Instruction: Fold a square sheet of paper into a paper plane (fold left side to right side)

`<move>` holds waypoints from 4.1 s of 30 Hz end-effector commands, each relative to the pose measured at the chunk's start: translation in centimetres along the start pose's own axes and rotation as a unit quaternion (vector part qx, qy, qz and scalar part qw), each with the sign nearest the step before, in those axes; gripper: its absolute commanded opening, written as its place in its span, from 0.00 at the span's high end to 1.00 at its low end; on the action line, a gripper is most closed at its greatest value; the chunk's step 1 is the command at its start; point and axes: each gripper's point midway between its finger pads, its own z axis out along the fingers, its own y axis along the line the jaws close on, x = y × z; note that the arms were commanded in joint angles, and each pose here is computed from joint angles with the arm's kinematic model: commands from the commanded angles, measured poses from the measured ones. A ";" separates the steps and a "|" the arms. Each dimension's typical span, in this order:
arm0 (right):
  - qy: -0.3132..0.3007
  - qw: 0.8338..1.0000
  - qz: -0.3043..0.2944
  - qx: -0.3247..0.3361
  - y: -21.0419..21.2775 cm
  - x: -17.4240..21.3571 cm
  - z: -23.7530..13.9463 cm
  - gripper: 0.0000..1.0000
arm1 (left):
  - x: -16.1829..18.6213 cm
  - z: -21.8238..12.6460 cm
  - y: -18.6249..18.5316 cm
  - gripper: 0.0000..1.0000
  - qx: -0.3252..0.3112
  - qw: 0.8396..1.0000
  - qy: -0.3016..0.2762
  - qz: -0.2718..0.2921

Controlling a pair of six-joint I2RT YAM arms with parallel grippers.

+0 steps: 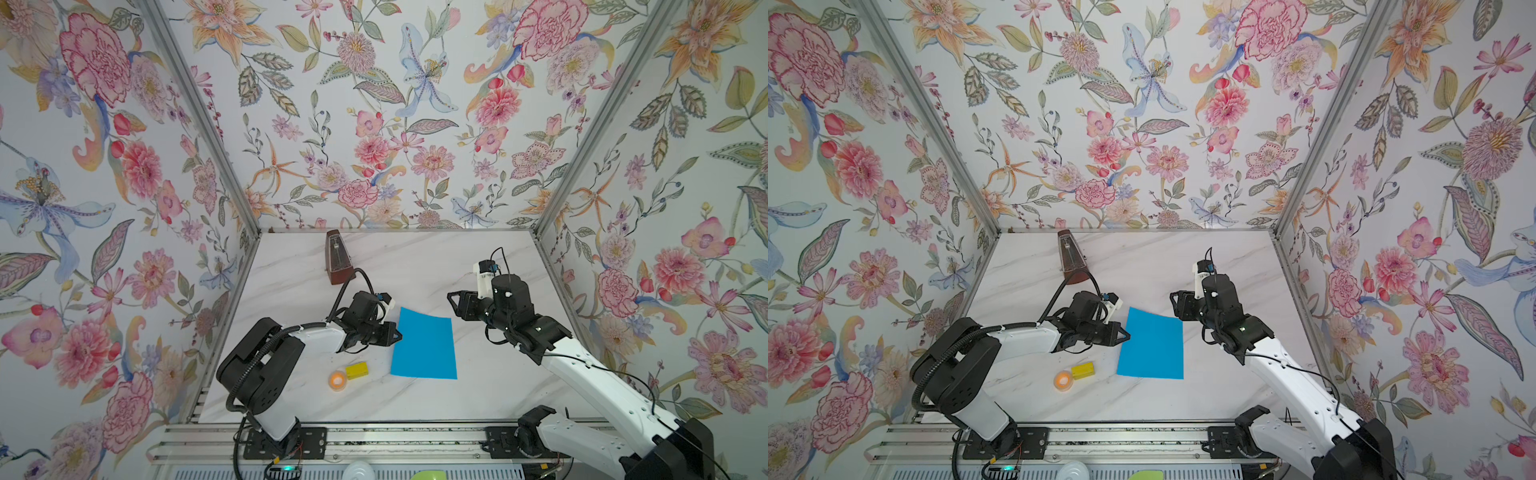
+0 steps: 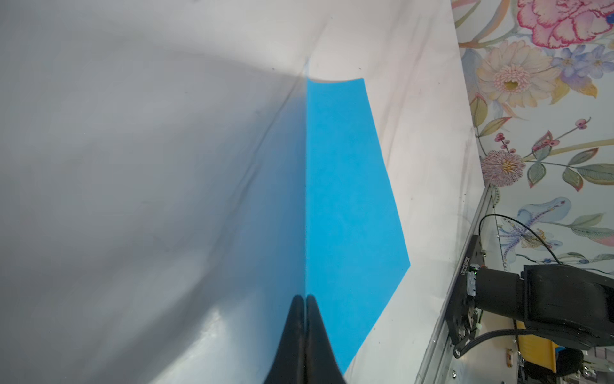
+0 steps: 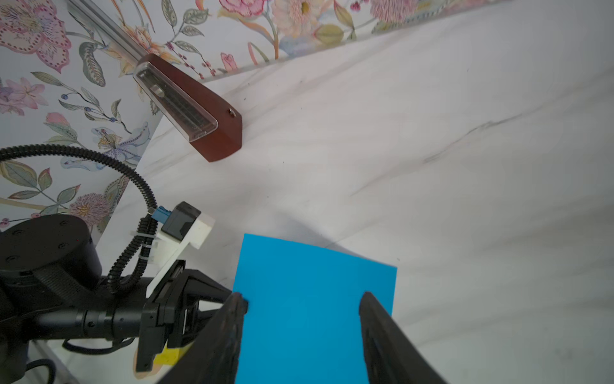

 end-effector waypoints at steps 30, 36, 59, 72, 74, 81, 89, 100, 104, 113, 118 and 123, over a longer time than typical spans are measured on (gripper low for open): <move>0.264 0.935 0.231 -0.058 -2.7 15.2 11.3 0.87 | -0.5 -2.5 6.1 1.00 -0.085 0.996 0.028 -0.013; 0.284 0.930 0.230 -0.030 -3.9 16.8 11.6 0.90 | -0.3 -2.7 5.9 0.94 -0.083 0.996 0.030 -0.013; 0.289 0.928 0.232 -0.030 -3.9 17.2 11.6 0.89 | 0.1 -3.0 -0.6 0.42 0.030 0.998 0.052 0.002; 0.283 0.930 0.230 -0.035 -3.7 16.6 11.4 0.87 | -2.4 -0.9 -5.4 0.29 0.091 0.995 0.024 0.016; 0.283 0.930 0.231 -0.035 -3.7 16.6 11.4 0.86 | -2.4 -0.2 -5.8 0.30 0.096 0.995 0.029 0.018; 0.283 0.930 0.230 -0.034 -3.7 16.7 11.1 0.86 | -2.2 1.4 -5.4 0.30 0.085 0.996 0.033 0.017; 0.274 0.933 0.230 -0.038 -3.8 15.9 10.7 0.86 | -1.7 1.8 -4.6 0.36 0.076 0.996 0.036 0.012; 0.238 0.941 0.230 -0.069 -2.7 12.9 8.5 0.77 | -1.2 2.1 -4.4 0.45 0.080 0.996 0.044 0.004; 0.217 0.943 0.234 -0.098 -1.9 11.1 7.5 0.71 | -1.1 2.2 -4.3 0.48 0.082 0.996 0.046 0.001; 0.230 0.934 0.227 -0.153 0.6 10.1 7.5 0.69 | -0.9 2.2 -4.3 0.48 0.084 0.995 0.047 -0.001; 0.252 0.928 0.222 -0.160 1.4 11.1 8.3 0.71 | -0.9 2.2 -4.4 0.48 0.084 0.995 0.046 0.000; 0.254 0.928 0.222 -0.160 1.7 11.2 8.7 0.76 | -0.7 2.3 -4.2 0.48 0.083 0.995 0.050 -0.002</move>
